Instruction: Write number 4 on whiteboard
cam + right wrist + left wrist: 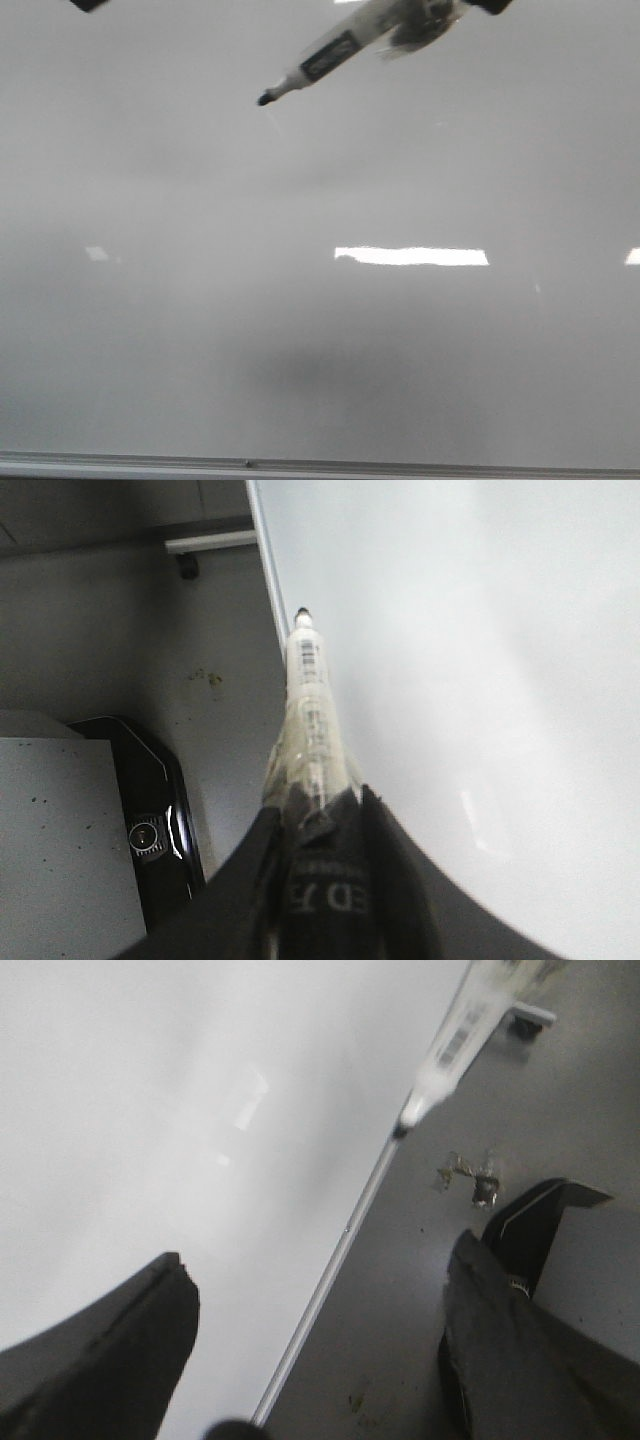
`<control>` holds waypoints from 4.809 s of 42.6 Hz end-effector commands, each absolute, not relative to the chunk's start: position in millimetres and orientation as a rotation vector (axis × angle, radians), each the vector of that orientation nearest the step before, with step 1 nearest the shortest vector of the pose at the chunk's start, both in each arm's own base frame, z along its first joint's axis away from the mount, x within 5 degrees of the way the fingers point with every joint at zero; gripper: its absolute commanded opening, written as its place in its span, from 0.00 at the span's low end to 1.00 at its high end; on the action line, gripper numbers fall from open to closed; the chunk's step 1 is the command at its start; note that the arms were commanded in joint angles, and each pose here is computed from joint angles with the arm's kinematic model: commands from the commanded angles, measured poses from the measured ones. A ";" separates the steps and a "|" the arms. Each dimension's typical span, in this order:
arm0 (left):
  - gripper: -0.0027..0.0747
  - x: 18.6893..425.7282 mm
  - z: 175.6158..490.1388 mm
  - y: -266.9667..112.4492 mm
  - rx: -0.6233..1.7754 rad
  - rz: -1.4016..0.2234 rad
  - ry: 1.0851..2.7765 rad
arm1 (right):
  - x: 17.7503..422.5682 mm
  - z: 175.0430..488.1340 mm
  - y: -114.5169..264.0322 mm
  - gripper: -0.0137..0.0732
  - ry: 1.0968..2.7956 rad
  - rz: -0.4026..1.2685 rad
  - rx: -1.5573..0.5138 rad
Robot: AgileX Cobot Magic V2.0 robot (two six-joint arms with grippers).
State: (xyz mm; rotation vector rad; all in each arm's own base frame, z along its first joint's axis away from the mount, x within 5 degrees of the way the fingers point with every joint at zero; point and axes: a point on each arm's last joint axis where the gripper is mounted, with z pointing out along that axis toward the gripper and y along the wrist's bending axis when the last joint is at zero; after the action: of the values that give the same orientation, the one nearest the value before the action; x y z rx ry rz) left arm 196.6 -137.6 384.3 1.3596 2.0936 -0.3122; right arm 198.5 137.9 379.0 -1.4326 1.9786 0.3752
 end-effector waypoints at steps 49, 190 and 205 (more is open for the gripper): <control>0.68 164.9 388.4 -56.1 0.633 -0.311 2.099 | 187.3 349.4 54.1 0.08 1.968 0.323 -0.199; 0.68 164.7 389.6 -57.1 0.642 -0.320 2.087 | 245.0 299.6 93.0 0.08 2.309 0.231 -0.538; 0.68 154.8 400.6 -105.1 1.125 -0.476 1.868 | 159.8 343.6 108.6 0.08 2.086 0.242 -1.102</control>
State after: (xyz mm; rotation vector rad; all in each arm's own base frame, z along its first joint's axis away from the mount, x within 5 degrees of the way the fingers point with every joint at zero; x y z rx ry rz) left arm 156.7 -92.6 381.9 1.0905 1.9900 -0.4326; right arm 175.2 106.7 323.0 -0.9817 2.2204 0.2480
